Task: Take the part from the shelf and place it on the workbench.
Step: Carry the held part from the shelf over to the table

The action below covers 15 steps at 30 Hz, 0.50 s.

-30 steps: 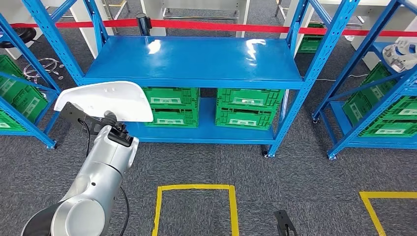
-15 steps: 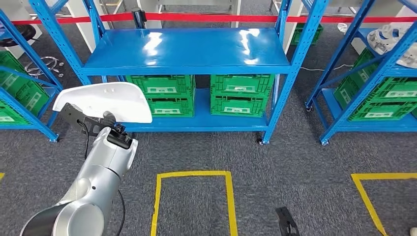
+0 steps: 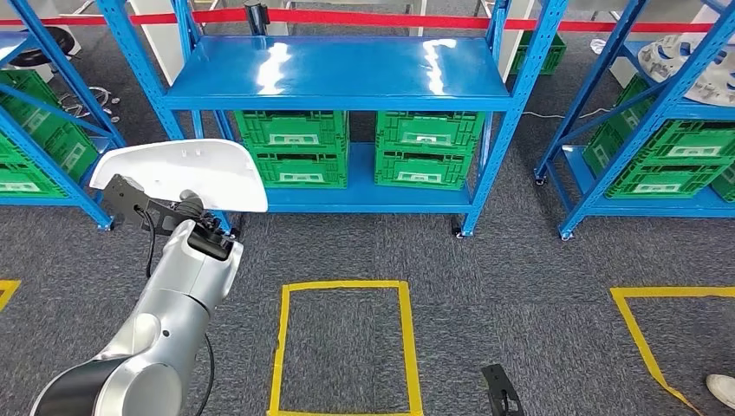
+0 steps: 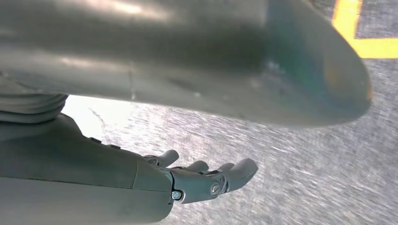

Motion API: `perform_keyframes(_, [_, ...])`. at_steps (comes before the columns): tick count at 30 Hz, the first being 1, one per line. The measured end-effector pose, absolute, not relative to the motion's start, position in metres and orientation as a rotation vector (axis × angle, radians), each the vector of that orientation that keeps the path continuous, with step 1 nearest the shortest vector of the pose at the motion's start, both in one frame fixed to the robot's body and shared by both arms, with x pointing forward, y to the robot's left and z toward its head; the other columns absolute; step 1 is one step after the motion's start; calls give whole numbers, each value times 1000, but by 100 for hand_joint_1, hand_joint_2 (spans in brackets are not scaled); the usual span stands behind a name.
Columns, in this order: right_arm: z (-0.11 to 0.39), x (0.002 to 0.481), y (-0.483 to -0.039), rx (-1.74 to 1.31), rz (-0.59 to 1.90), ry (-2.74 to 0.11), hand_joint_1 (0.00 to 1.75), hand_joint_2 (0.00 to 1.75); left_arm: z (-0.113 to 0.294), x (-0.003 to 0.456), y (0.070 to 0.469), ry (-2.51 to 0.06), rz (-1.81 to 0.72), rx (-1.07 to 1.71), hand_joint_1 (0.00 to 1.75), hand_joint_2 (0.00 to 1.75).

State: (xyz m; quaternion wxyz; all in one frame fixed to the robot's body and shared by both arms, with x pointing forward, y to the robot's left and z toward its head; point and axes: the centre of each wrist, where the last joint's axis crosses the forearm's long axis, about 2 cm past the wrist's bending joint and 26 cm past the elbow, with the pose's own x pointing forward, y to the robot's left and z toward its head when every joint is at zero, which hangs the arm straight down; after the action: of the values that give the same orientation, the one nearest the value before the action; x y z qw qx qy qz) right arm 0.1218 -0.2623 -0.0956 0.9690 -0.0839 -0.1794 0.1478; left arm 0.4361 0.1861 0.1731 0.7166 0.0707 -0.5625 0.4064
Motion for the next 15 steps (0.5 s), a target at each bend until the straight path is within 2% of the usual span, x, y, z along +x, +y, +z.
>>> perform_keyframes(15, [-96, 122, -263, -166, 290, -379, 0, 0, 173, 435, 183, -1257, 883, 160, 175, 175])
